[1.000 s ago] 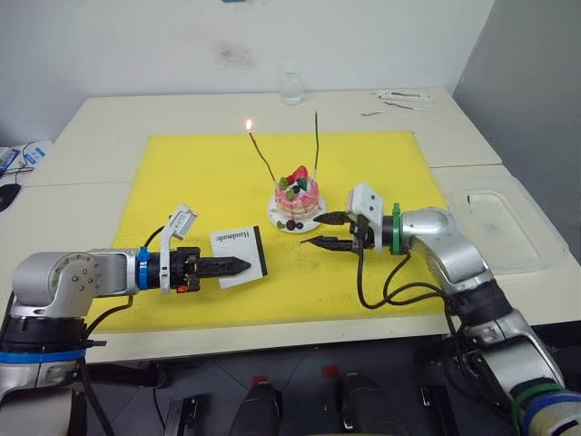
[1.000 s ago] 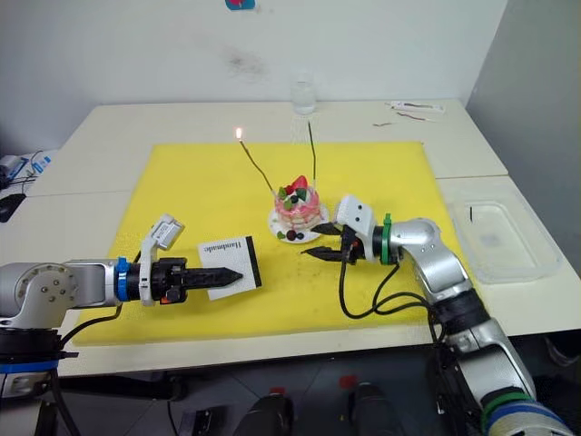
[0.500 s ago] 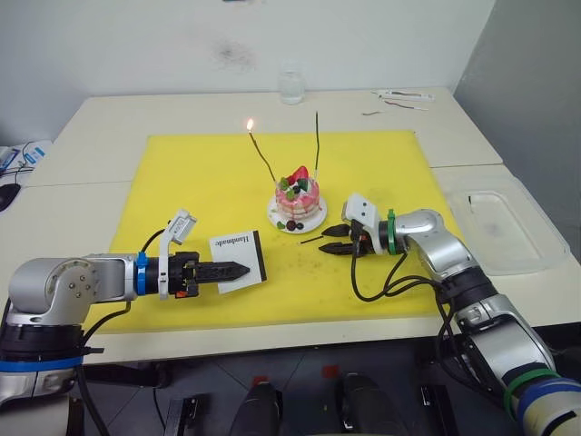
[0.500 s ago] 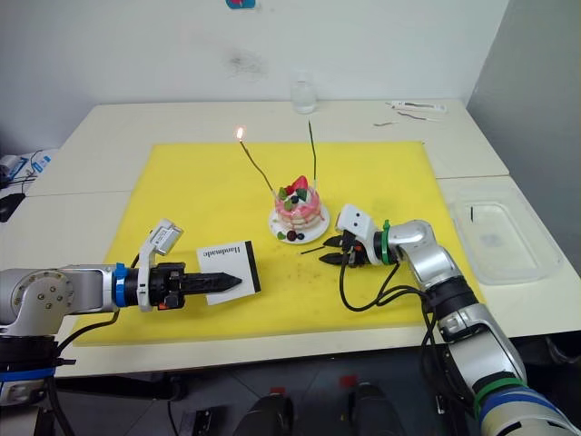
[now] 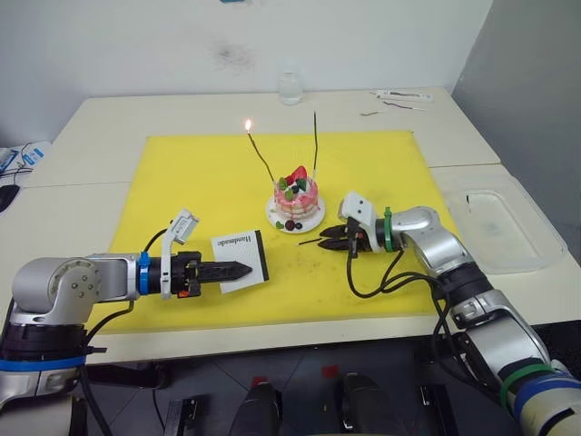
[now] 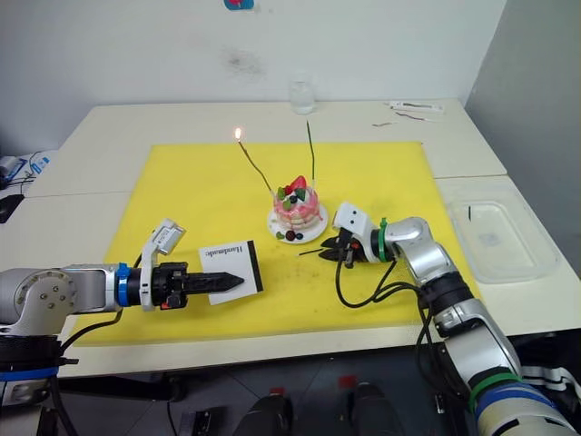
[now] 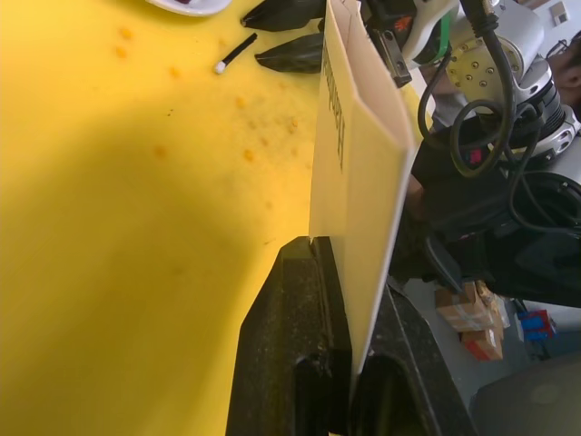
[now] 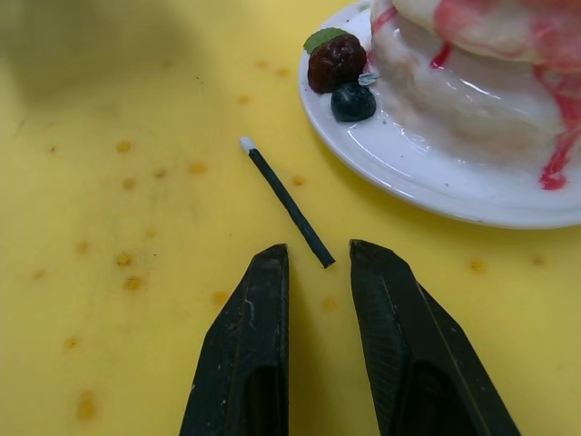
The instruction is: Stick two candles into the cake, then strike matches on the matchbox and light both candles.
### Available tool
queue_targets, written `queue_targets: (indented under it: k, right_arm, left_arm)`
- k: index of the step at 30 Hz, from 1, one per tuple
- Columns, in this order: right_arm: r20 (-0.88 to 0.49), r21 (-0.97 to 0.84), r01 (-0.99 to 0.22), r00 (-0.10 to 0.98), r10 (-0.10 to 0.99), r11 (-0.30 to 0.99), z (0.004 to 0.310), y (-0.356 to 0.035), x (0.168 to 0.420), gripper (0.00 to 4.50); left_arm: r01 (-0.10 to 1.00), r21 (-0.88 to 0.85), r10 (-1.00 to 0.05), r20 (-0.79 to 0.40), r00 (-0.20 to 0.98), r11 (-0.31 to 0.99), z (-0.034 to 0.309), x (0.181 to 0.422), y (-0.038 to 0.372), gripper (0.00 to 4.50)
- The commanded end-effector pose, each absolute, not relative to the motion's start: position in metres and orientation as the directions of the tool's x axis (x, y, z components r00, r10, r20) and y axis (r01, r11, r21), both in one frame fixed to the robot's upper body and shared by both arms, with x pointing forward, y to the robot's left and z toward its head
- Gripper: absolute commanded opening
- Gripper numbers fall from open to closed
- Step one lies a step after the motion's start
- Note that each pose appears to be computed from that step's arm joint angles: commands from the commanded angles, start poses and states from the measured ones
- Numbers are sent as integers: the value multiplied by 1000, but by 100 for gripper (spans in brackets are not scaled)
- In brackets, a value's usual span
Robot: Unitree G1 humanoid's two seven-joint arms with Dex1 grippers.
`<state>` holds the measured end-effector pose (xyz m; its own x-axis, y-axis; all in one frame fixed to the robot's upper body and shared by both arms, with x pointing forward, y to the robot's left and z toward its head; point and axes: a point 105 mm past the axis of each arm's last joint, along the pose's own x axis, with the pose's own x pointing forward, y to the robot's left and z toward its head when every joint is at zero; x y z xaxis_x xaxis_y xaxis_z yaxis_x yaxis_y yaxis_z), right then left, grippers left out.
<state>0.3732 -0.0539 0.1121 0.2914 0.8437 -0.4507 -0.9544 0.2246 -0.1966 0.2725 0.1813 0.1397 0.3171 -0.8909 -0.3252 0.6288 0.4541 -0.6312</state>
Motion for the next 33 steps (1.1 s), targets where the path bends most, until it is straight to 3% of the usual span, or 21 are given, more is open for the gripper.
queue_targets:
  k: [1, 5, 13, 19, 27, 33]
  right_arm:
    - [-467, -219, -949, 305, 830, 226, 115, -53, 377, 91]
    - [-467, -219, -953, 292, 834, 211, 116, -53, 376, 3]
    - [-452, -222, -956, 275, 849, 192, 125, -61, 366, 3]
    - [-446, -254, -946, 298, 844, 200, 147, -93, 343, 3]
    - [-521, -275, -898, 439, 731, 344, 148, -155, 329, 3]
    - [-549, -251, -868, 492, 675, 429, 130, -168, 322, 3]
  left_arm:
    - [667, -603, -899, -306, 313, 437, 150, 272, 177, 0]
    - [668, -603, -900, -305, 312, 436, 149, 272, 176, 0]
    - [668, -604, -901, -303, 311, 434, 148, 272, 175, 0]
    - [669, -605, -902, -301, 309, 431, 147, 272, 174, 0]
    - [673, -605, -905, -299, 302, 425, 146, 275, 172, 0]
    - [681, -602, -908, -300, 291, 417, 147, 278, 169, 0]
